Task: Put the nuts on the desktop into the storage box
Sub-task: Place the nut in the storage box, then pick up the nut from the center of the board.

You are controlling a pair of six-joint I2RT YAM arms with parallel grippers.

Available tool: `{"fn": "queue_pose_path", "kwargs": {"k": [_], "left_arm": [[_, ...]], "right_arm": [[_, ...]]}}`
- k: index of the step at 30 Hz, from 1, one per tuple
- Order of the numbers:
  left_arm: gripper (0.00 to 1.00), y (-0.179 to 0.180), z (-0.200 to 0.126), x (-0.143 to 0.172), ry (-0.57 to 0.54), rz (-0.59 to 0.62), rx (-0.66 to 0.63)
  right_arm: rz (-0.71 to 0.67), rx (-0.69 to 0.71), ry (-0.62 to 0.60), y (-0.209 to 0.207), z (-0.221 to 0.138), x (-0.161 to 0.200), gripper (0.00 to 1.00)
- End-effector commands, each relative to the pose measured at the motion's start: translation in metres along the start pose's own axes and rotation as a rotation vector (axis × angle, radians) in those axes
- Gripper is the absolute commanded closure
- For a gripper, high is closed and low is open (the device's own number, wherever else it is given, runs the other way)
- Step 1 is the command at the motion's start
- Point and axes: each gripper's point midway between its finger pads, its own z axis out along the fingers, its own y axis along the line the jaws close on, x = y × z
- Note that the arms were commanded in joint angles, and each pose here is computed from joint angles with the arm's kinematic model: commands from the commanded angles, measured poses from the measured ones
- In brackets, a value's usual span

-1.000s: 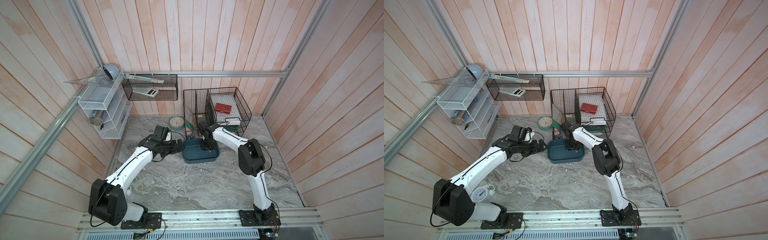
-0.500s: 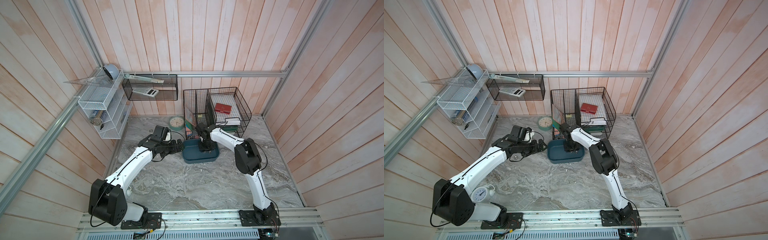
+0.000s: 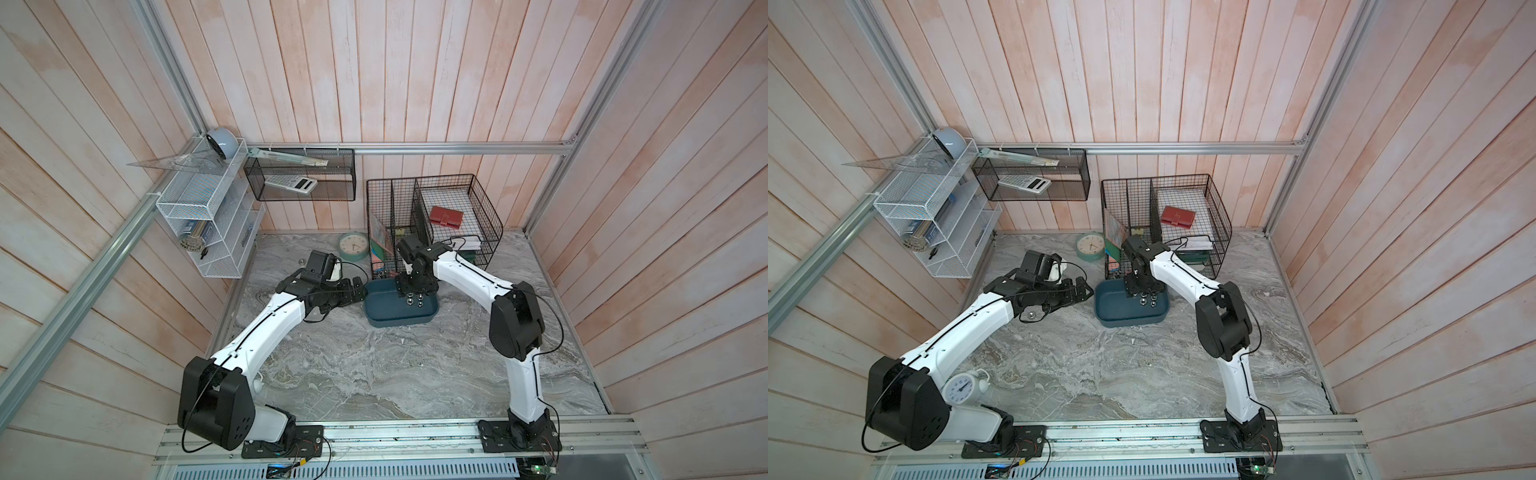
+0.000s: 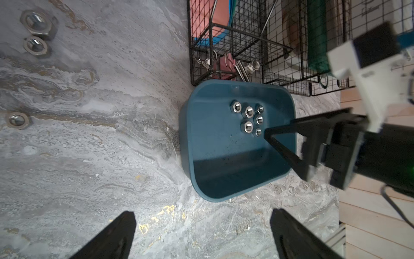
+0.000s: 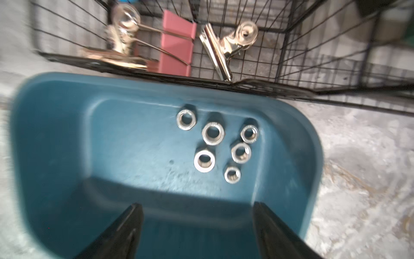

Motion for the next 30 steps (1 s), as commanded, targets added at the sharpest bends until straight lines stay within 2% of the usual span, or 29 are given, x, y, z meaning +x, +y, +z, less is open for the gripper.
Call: {"fn": "queue_pose_path", "kwargs": {"k": [1,4,12,17,23,26,30], "left_arm": [[0.0,0.011,-0.002,-0.027,-0.084,-0.04,-0.055],[0.0,0.029,0.0,-0.038,-0.104,-0.092,-0.111],[0.0,0.079,0.002,-0.063,-0.159,-0.23,-0.208],[0.0,0.115,-0.003,-0.076,-0.212,-0.246,-0.333],[0.0,0.16,0.001,-0.075,-0.172,-0.3,-0.446],[0.03,0.169,0.009,-0.075,-0.148,-0.295,-0.474],[0.15,0.173,0.021,-0.075,-0.118,-0.293,-0.474]], "right_arm": [[-0.024,-0.058,-0.027,0.009,-0.016,0.006,0.06],[-0.034,-0.108,-0.076,0.014,-0.032,0.006,0.02],[-0.097,-0.175,-0.174,0.02,-0.061,0.014,0.02],[-0.124,-0.25,-0.223,0.03,-0.073,0.015,0.02],[-0.171,-0.392,-0.294,0.051,-0.088,0.015,0.02],[-0.2,-0.47,-0.316,0.065,-0.095,0.016,0.02],[-0.254,-0.533,-0.318,0.08,-0.097,0.021,0.02]]}}
